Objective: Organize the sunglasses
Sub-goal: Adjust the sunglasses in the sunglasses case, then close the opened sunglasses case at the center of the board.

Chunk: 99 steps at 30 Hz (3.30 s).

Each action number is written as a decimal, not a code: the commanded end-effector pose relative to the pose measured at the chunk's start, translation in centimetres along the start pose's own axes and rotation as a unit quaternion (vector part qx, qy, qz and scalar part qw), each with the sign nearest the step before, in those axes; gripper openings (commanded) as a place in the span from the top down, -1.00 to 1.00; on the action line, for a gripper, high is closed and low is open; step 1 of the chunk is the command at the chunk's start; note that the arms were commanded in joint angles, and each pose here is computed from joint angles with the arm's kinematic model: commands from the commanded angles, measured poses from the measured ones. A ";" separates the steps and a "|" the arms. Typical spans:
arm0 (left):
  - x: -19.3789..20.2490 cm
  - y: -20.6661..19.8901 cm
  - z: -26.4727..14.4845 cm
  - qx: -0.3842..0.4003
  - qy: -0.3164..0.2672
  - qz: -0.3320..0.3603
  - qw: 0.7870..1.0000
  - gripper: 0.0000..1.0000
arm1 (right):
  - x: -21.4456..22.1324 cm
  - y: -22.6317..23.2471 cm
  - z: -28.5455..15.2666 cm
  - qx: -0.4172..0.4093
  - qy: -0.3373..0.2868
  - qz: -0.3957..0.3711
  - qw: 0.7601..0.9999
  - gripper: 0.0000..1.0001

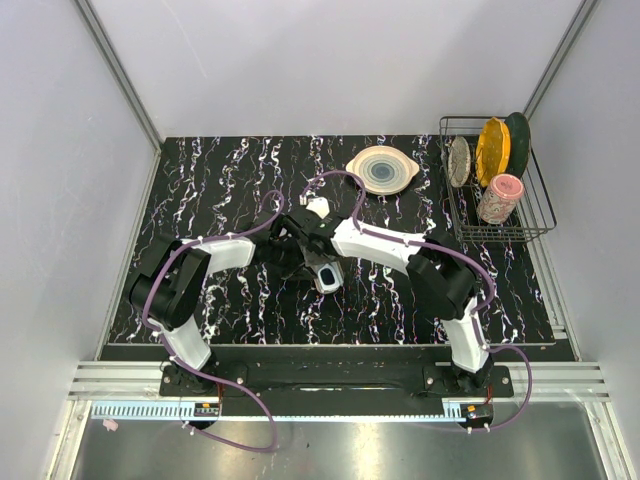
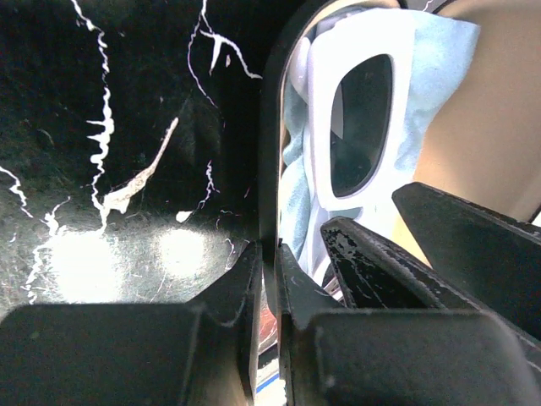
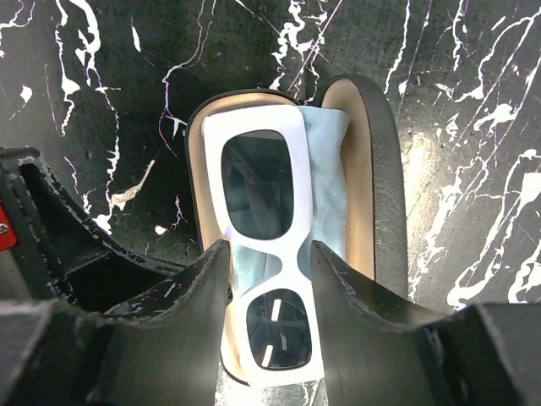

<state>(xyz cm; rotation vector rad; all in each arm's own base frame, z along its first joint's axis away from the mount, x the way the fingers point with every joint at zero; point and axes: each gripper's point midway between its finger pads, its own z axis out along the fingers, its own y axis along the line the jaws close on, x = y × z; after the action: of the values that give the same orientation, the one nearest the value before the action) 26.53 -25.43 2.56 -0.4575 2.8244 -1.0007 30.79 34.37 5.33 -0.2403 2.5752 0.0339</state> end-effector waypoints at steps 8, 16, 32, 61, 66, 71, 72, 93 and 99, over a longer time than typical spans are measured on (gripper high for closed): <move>-0.5 -0.1 0.6 -0.002 -0.005 0.006 1.000 0.92 | -2.9 0.5 -3.0 -0.032 -0.059 0.081 0.994 0.36; -0.6 -0.1 0.6 -0.002 -0.006 0.005 1.000 0.92 | -4.4 0.2 -5.2 -0.047 -0.085 0.100 0.990 0.55; -0.9 -1.0 -0.1 0.004 -0.014 0.022 1.000 0.81 | -6.0 -3.2 -11.1 -0.141 -0.150 0.161 0.965 0.06; -1.0 -1.3 -0.3 -0.001 -0.016 0.042 0.999 0.71 | -2.9 -3.0 -6.9 -0.259 -0.082 0.118 0.955 0.28; -1.0 -1.2 -0.3 -0.002 -0.014 0.042 0.999 0.72 | -2.5 -3.5 -5.9 -0.249 -0.070 0.119 0.959 0.28; -1.0 -1.3 -0.3 0.000 -0.014 0.044 0.999 0.72 | -3.1 -3.7 -6.5 -0.250 -0.085 0.115 0.958 0.29; -1.0 -1.3 -0.4 -0.001 -0.016 0.044 0.999 0.72 | -3.1 -3.8 -6.5 -0.249 -0.086 0.115 0.958 0.28; -1.1 -1.5 -0.5 0.000 -0.018 0.047 0.999 0.73 | 0.3 -3.4 -2.9 -0.244 -0.016 0.110 0.963 0.55; -1.1 -1.5 -0.5 0.001 -0.017 0.048 0.999 0.73 | 1.0 -2.6 -2.4 -0.260 0.005 0.119 0.958 0.62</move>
<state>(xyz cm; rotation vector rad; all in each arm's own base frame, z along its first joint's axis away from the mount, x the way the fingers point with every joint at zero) 26.29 -25.15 1.85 -0.3888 2.8595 -0.9367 29.77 31.33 9.28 -0.1163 2.4688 0.8053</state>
